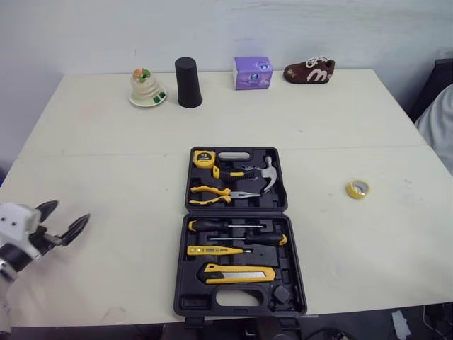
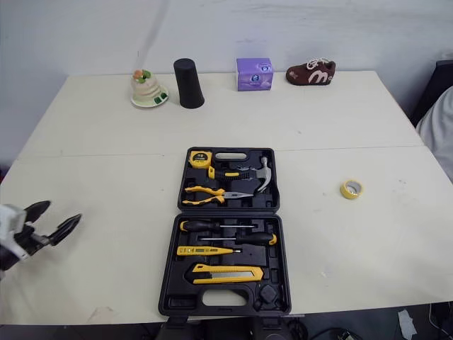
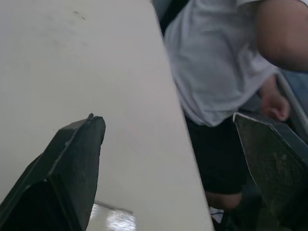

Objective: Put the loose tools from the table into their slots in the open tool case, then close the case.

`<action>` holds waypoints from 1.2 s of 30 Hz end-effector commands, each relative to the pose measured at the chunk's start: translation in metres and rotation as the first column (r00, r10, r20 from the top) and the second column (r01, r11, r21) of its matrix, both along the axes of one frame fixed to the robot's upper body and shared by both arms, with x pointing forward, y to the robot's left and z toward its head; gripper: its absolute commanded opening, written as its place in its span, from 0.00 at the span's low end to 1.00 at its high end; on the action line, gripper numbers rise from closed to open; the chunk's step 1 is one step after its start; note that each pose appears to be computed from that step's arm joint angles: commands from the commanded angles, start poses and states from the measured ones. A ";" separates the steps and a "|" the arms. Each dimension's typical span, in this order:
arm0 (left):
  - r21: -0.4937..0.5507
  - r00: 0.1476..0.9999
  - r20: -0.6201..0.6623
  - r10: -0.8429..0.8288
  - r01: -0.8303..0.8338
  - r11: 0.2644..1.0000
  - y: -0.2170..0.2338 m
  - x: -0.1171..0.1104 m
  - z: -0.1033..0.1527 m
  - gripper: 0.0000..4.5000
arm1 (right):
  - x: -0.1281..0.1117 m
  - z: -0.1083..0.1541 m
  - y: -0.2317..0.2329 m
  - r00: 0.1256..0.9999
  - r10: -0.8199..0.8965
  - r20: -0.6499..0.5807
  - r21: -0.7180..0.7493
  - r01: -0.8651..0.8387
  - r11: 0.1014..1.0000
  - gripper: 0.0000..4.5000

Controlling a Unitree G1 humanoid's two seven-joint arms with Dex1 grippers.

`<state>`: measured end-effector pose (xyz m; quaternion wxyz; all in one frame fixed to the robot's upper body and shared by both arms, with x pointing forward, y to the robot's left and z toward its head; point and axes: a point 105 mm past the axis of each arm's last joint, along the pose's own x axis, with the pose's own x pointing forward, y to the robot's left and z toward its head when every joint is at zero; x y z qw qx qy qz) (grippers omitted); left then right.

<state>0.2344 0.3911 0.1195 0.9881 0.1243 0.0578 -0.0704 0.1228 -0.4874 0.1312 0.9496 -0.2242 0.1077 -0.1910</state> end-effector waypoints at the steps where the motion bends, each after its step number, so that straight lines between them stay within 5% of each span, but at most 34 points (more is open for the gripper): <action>1: 0.021 0.993 0.079 0.088 -0.090 0.996 0.020 -0.012 0.022 0.99 | -0.042 -0.011 -0.031 0.974 -0.223 -0.049 0.012 0.224 0.975 1.00; 6: 0.009 0.993 0.115 0.033 -0.034 0.999 0.004 -0.002 0.032 0.99 | -0.021 -0.014 -0.015 0.991 -0.135 0.010 0.039 0.135 0.990 1.00; 13: -0.021 0.945 0.193 -0.263 0.272 0.962 -0.064 0.028 0.070 0.99 | 0.069 0.026 0.050 0.947 0.315 0.063 0.058 -0.319 0.946 1.00; 18: -0.002 0.814 0.142 -0.563 0.569 0.823 -0.134 0.034 0.083 0.99 | 0.121 0.052 0.120 0.753 0.653 -0.085 0.111 -0.644 0.757 1.00; 25: 0.086 0.603 0.155 -0.783 0.781 0.618 -0.205 0.027 0.093 0.99 | 0.157 0.056 0.169 0.481 0.804 -0.349 0.233 -0.787 0.572 1.00; 32: -0.019 0.383 0.163 -0.909 0.923 0.385 -0.259 0.012 0.104 0.99 | 0.208 0.051 0.184 0.368 0.755 -0.543 0.227 -0.801 0.553 1.00; 36: 0.004 0.344 0.153 -0.926 0.937 0.348 -0.270 0.010 0.105 0.99 | 0.226 0.045 0.186 0.330 0.730 -0.598 0.230 -0.802 0.551 1.00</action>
